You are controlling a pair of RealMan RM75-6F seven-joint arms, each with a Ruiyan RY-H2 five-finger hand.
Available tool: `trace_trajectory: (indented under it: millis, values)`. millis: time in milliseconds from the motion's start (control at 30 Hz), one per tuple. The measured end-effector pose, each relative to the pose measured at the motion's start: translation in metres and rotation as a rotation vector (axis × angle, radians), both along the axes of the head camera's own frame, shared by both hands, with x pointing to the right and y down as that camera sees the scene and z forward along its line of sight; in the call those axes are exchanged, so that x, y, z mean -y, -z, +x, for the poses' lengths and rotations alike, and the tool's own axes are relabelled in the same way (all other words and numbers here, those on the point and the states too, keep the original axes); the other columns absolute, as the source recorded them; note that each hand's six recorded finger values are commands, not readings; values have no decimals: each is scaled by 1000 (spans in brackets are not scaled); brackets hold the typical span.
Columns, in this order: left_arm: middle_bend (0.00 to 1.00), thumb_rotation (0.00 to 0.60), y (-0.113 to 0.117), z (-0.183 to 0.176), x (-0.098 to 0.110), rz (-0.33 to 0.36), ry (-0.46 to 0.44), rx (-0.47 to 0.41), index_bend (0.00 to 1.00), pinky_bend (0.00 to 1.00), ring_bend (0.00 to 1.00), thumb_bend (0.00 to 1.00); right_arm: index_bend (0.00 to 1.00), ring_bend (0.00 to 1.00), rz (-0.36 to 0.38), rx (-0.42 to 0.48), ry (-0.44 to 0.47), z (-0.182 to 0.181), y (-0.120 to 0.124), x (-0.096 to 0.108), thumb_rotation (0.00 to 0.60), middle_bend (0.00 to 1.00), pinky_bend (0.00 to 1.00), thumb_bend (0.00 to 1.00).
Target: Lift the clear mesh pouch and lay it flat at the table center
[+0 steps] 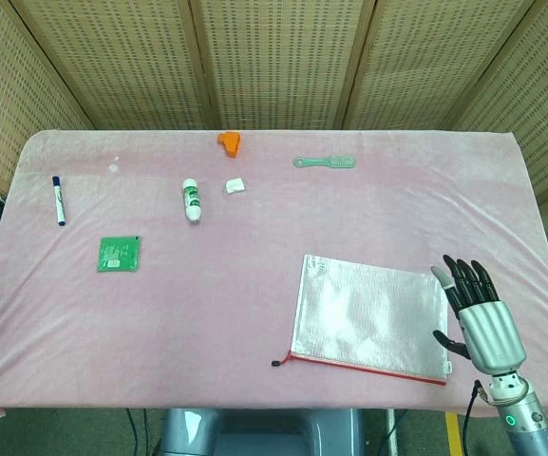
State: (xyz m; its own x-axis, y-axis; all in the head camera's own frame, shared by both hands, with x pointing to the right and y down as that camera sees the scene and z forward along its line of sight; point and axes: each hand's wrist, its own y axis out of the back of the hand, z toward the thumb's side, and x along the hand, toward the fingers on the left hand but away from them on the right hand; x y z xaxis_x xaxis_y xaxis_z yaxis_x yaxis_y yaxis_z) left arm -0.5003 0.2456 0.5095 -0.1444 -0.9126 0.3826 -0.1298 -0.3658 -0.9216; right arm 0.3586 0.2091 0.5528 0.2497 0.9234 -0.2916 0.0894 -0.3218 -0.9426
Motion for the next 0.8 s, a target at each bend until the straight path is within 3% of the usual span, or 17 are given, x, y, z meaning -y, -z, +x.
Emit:
trace_trajectory:
  millis: [133,167,233,267,300,333,400,500,567,667,800]
  values:
    - [0,600,0,-1,0,1,3,1,0,0,0,0,0,0,-6,8,17,-5,-1,-1,600,12,0,0]
    - [0,600,0,-1,0,1,3,1,0,0,0,0,0,21,-12,14,28,-8,-3,-1,600,73,0,0]
    - [0,600,-1,-1,0,-2,2,3,0,0,0,0,0,163,-26,20,53,-15,-6,0,600,267,15,0]
    - [0,600,-1,0,1,-2,2,3,0,0,0,0,0,290,-39,22,80,-21,-9,2,600,393,88,0]
    - [0,600,-1,0,1,-1,3,3,0,0,0,0,0,402,-49,24,105,-27,-12,4,600,487,226,0]
    - [0,600,-1,0,1,-1,4,3,0,0,0,0,0,459,-60,26,132,-33,-15,6,600,538,351,0]
    - [0,600,-2,0,2,-2,6,3,0,0,0,0,16,585,-99,38,205,-51,-23,10,600,661,690,0]
    - [0,600,-5,-2,4,-7,12,8,0,0,0,0,98,732,-178,68,317,-80,-35,15,600,800,924,0]
    - [0,600,-7,-2,5,-12,14,11,0,0,0,0,164,803,-237,89,393,-102,-43,18,600,860,985,0]
    - [0,600,-10,-3,7,-19,16,18,0,0,0,0,264,859,-316,118,487,-133,-51,18,600,915,1000,20]
    - [0,600,-15,-4,9,-32,20,27,0,0,0,0,384,888,-397,137,584,-169,-61,15,600,956,1000,177]
